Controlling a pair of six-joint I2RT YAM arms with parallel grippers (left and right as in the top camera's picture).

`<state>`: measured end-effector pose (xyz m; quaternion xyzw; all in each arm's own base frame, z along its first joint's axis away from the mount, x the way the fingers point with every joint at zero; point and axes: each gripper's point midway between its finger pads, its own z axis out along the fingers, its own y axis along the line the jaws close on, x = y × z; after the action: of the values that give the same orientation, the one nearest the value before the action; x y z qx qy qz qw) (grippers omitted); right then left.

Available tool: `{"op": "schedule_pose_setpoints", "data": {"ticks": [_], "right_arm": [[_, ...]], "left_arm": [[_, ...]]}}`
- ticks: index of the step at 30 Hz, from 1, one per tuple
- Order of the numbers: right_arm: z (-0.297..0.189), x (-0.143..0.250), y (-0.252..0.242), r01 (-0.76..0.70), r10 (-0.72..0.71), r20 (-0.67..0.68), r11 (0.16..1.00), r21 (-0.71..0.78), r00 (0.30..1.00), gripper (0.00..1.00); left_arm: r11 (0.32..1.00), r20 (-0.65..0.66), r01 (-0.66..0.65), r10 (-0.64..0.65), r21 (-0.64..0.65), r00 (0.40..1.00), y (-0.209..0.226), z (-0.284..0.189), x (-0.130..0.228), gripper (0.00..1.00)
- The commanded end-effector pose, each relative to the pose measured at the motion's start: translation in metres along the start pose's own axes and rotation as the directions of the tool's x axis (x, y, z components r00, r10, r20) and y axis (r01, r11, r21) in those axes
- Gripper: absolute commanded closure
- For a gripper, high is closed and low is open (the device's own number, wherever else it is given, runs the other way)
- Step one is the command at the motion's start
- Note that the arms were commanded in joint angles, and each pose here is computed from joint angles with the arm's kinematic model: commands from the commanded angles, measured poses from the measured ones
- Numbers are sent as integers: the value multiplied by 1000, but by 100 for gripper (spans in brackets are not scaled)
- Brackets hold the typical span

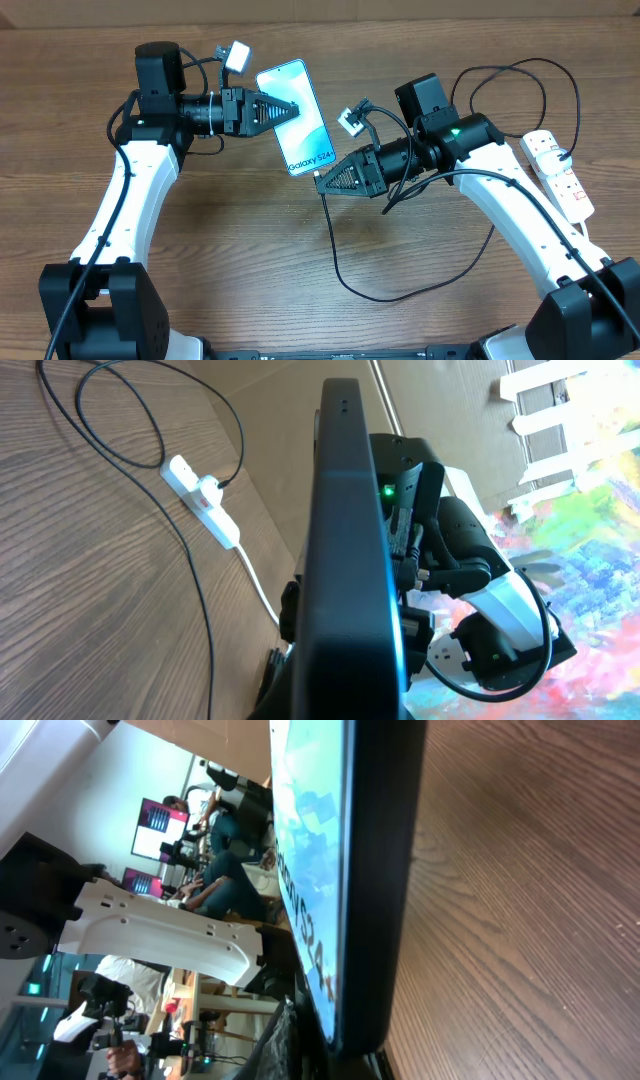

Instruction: Plug charger to phone and switch on socket

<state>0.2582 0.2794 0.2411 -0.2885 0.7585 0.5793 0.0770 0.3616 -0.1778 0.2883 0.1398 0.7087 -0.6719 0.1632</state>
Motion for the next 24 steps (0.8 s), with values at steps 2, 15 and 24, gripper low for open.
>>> {"op": "schedule_pose_setpoints", "data": {"ticks": [2,15,24], "right_arm": [[1,-1,0,10,-10,-1,1000,0,1000,96],[1,-4,0,31,-31,8,1000,1,999,96],[1,-6,0,44,-44,14,999,1,999,96]], "left_arm": [[999,-4,-35,35,17,999,-13,-2,-2,96],[999,-13,-35,36,34,999,-15,-2,-1,96],[997,-32,-47,49,67,998,-21,-2,3,96]]}}
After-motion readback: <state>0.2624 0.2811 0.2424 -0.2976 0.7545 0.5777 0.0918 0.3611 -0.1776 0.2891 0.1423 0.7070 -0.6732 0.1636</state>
